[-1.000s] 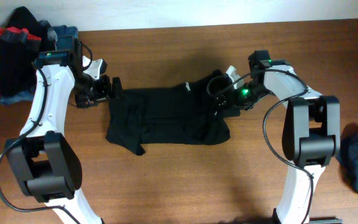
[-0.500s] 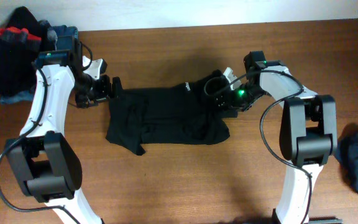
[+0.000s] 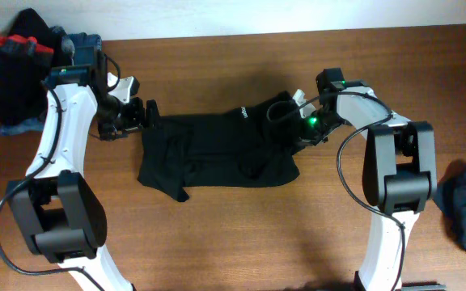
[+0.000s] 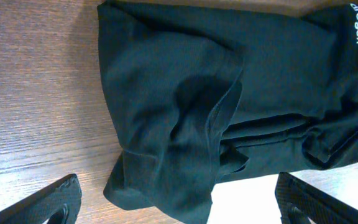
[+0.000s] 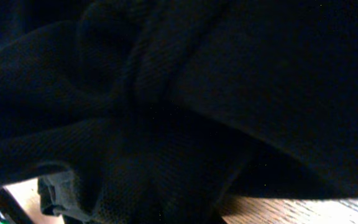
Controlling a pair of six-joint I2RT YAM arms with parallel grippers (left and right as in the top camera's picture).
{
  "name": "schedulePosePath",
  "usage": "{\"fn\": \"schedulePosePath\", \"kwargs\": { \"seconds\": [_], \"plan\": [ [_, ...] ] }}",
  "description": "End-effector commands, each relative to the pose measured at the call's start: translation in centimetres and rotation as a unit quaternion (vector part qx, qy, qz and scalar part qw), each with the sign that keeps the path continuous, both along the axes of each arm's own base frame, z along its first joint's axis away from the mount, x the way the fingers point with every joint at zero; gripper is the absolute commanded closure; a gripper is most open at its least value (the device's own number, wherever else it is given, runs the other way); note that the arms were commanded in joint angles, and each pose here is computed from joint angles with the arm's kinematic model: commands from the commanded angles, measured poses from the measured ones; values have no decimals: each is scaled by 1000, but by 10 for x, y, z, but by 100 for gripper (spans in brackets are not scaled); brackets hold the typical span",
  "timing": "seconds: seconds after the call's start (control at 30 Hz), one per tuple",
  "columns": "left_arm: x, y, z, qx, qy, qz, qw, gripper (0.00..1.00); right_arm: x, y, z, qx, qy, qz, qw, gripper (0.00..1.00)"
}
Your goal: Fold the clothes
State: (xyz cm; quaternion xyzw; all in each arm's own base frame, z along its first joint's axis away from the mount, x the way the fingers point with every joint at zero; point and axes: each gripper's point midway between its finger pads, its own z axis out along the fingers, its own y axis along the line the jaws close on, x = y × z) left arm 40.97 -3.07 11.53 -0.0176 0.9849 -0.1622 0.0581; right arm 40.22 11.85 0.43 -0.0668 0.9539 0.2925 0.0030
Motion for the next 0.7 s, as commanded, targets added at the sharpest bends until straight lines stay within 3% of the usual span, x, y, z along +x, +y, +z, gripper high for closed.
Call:
{"fn": "schedulePosePath", "kwargs": {
  "seconds": [0.0, 0.33, 0.53, 0.67],
  "plan": [
    [1, -3, 7, -6, -11, -6, 1000, 1, -4, -8, -8, -43, 16, -18, 999, 96],
    [1, 6, 4, 22, -9, -2, 1000, 1, 10, -13, 51, -60, -12, -45, 997, 96],
    [4, 28, 0, 79, 0, 50, 996, 1, 6, -16, 64, -142, -23, -45, 989, 96],
    [6, 29, 0, 81, -6, 52, 995, 1, 5, -4, 66, -166, -31, -41, 985, 96]
  ]
}}
